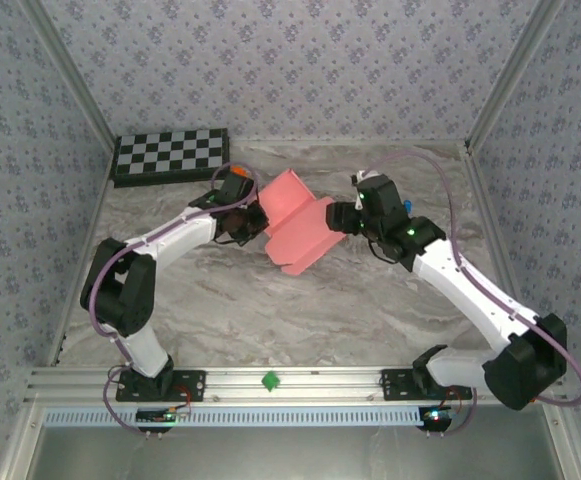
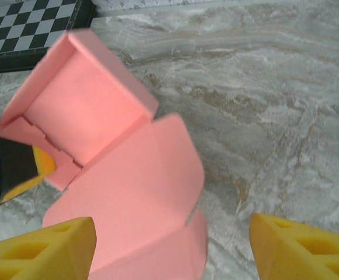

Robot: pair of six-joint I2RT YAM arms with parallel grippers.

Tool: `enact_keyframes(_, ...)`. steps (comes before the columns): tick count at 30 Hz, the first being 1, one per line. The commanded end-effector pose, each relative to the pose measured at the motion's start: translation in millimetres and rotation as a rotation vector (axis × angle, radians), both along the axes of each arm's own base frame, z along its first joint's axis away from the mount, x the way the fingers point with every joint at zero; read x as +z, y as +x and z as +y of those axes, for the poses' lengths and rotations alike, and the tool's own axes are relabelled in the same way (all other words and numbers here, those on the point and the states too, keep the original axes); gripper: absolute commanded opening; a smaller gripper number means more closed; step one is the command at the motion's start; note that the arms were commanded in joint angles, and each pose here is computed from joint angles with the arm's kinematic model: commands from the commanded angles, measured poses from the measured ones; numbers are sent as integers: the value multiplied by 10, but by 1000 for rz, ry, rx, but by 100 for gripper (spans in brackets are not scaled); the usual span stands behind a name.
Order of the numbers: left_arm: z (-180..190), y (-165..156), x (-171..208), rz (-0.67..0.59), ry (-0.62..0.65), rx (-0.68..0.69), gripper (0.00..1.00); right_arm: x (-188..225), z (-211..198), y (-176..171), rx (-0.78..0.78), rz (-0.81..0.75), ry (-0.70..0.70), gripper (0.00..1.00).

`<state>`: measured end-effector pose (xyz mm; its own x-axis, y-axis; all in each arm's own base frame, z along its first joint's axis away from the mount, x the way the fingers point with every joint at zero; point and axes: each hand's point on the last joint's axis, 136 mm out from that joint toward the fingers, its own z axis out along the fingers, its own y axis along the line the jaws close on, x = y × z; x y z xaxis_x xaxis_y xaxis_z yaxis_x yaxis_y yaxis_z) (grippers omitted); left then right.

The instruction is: Fold the paper box

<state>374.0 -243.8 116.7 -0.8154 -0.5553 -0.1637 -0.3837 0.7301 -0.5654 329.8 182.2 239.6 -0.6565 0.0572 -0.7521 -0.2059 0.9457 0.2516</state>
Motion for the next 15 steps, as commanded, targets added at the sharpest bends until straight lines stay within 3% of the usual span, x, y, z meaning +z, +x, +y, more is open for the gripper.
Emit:
enact_keyframes(1,6,-34,55,74,-3,130,0,-45,-41,-203,-3,77,56,71)
enact_keyframes(15,-185,-163,-94,234,-152,267,0,-344,-45,-381,-89,225,350,61)
